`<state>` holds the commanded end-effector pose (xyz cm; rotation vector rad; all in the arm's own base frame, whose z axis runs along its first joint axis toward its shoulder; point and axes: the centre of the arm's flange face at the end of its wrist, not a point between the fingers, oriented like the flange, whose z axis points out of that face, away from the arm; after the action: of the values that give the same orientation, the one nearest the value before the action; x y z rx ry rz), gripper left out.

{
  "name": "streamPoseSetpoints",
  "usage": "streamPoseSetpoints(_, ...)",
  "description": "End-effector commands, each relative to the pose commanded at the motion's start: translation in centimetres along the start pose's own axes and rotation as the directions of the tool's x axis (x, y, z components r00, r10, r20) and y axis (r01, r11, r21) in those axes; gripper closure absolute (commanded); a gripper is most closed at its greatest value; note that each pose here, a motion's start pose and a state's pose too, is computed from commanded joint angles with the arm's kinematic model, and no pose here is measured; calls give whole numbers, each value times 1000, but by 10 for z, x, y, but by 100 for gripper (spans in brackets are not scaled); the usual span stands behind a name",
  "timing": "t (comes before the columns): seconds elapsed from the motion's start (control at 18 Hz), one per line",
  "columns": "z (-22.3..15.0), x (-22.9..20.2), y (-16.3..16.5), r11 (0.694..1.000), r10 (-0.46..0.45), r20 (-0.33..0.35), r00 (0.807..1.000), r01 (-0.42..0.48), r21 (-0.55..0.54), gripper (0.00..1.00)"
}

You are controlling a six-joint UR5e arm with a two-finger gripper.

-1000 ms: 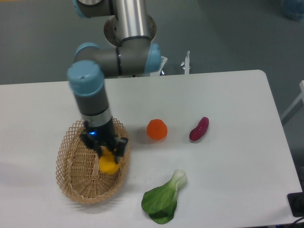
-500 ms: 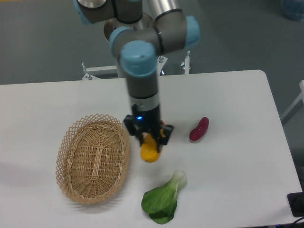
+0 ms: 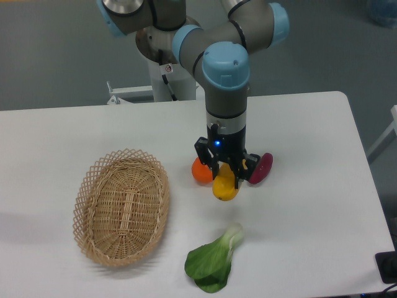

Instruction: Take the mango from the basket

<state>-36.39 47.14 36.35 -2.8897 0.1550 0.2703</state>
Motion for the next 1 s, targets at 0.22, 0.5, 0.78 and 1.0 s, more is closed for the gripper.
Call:
streamPoseSetpoints(0.22,0,1,-1,1000,1,0,1000,-1,0,48)
streamPoseSetpoints(0.5,3,1,1,1000,-1,-4,1000,0,-5,48)
streamPoseSetpoints(0.78,1,1,1,1000,0,-3,1000,0,-4,48)
streamPoseSetpoints(1.0,3,1,1,1000,-1,-5,1000,1,-7,48)
